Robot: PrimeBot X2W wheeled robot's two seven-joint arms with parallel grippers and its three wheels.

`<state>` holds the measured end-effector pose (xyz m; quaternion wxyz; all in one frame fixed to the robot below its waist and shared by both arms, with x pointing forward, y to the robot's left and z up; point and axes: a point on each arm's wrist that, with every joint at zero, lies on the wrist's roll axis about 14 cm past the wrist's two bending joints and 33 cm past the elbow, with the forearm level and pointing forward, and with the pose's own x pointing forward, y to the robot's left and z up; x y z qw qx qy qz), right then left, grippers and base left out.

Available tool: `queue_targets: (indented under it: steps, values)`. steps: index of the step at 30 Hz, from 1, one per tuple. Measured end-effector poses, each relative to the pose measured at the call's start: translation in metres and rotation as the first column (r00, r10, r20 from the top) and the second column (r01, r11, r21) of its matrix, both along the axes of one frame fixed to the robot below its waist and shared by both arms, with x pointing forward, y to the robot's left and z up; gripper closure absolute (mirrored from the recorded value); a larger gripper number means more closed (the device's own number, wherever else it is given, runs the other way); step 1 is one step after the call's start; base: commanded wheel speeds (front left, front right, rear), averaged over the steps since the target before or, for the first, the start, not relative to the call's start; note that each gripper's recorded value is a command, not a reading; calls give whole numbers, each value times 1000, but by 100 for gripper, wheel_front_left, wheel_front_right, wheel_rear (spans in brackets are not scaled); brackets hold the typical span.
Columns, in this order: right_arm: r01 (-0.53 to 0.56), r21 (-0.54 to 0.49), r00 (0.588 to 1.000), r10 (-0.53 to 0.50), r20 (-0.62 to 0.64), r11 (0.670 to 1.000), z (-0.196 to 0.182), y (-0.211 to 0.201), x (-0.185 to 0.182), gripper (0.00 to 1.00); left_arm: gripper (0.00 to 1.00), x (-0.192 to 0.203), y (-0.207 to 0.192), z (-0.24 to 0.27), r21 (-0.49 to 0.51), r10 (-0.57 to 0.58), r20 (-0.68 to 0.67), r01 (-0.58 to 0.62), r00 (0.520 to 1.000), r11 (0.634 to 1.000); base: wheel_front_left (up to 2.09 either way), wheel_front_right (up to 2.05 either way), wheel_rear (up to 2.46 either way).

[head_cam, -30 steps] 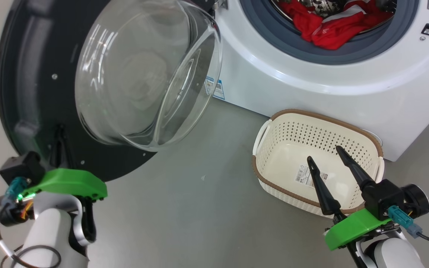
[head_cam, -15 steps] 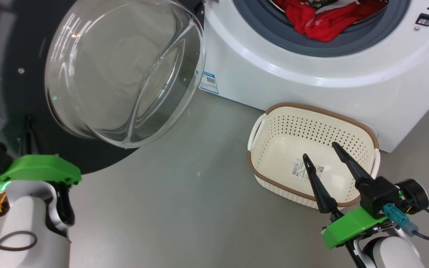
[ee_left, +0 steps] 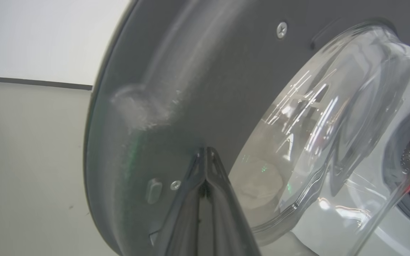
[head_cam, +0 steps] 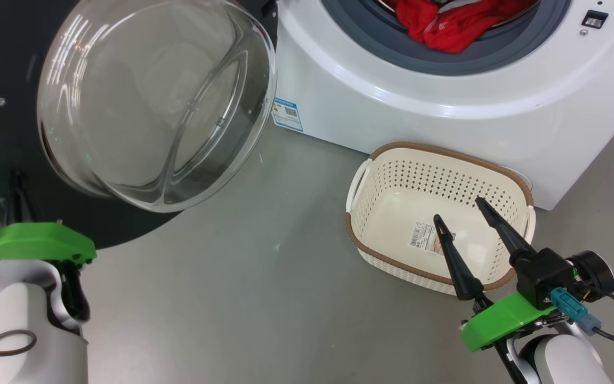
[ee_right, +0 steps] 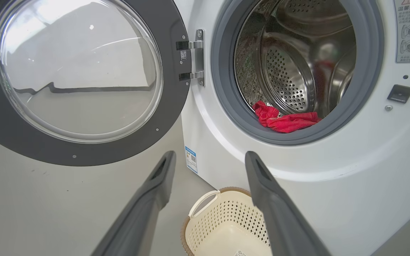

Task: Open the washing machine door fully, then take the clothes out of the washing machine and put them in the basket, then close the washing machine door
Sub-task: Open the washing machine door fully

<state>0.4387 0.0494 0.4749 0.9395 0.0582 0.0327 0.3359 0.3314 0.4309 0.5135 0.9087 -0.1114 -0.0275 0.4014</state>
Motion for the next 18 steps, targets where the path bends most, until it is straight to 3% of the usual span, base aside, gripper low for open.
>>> queue_targets:
  steps: [4,8,11,13,18]
  values:
    - [10,0,1000,-10,5,1000,1,-3,0,0,100,6,-4,17,16,-15,65,14,998,1000,0,0,0]
    - [39,10,999,-39,16,999,5,-12,2,0,98,2,-5,55,103,-25,163,9,986,995,0,0,0]
    - [58,21,998,-58,19,998,8,-17,4,0,48,-4,-7,77,156,-41,218,7,975,988,0,0,0]
    - [73,32,997,-73,20,997,10,-22,4,0,4,-9,-13,94,207,-64,255,10,965,978,0,0,0]
    - [122,37,992,-123,30,992,12,-39,6,0,0,-2,-45,116,262,-170,320,85,932,961,0,0,0]
